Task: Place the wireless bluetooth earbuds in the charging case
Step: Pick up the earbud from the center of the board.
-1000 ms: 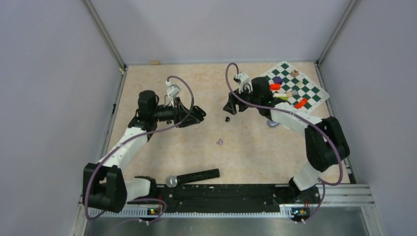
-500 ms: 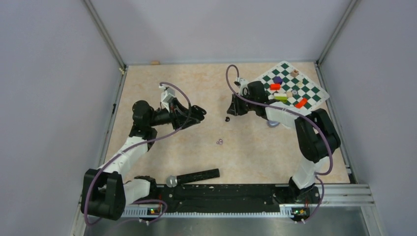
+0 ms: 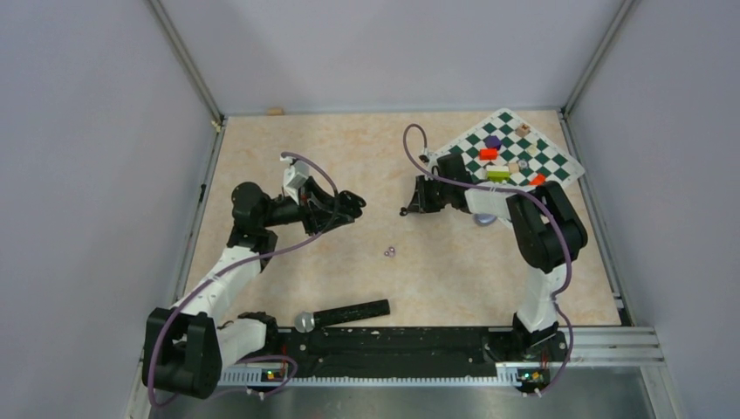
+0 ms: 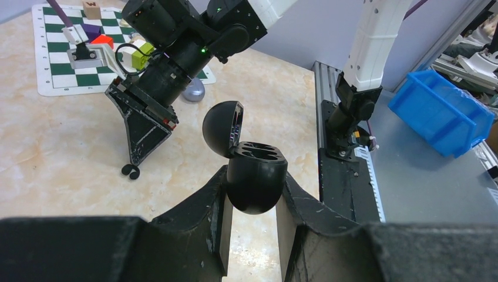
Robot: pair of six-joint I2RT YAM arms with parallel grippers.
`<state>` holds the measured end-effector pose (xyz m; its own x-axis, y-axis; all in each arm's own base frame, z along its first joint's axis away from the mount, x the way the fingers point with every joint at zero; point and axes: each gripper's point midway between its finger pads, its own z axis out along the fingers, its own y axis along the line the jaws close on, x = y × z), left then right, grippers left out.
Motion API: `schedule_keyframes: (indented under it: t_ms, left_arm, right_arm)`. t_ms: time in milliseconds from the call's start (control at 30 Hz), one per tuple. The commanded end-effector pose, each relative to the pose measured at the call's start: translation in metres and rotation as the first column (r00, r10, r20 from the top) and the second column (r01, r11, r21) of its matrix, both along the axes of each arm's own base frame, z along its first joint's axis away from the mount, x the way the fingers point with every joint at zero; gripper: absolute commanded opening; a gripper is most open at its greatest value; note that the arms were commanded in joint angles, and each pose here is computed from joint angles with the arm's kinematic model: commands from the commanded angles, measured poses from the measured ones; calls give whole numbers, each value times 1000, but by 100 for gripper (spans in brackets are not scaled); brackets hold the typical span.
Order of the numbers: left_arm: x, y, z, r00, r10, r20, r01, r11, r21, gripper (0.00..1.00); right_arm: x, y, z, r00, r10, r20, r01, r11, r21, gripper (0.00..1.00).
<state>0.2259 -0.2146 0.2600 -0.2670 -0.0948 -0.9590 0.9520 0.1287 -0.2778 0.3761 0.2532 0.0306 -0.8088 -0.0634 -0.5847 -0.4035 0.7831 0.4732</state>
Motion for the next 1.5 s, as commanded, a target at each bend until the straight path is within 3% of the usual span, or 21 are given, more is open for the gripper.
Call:
schedule_keyframes:
  t_ms: [0, 700, 833, 1000, 1233, 1367, 1467]
  left_arm:
    - [-6, 0, 9, 995, -15, 99, 15, 1000, -3, 0]
    - [-5, 0, 6, 992, -15, 129, 12, 1000, 22, 0]
    - [-4, 0, 7, 991, -13, 132, 10, 1000, 23, 0]
    - [-4, 0, 6, 992, -11, 128, 8, 1000, 25, 0]
    - [-1, 0, 5, 993, -6, 115, 3, 1000, 31, 0]
    - [4, -4, 1, 996, 1, 84, -5, 999, 48, 0]
    - [5, -8, -3, 997, -9, 72, 4, 998, 67, 0]
  right_arm:
    - [7, -3, -8, 999, -38, -12, 38, 999, -1, 18]
    - [-9, 14, -26, 995, 42, -94, -37, 998, 51, 22]
    - [-12, 18, -26, 994, 59, -97, -53, 997, 63, 17]
    - [-13, 24, -13, 994, 80, -71, -73, 993, 96, 1]
    - [-2, 31, 79, 974, 156, 165, -178, 975, 133, 0]
    - [-10, 27, 154, 903, 204, 379, -264, 958, 113, 0]
    - [-20, 20, 205, 812, 221, 540, -299, 952, 61, 0]
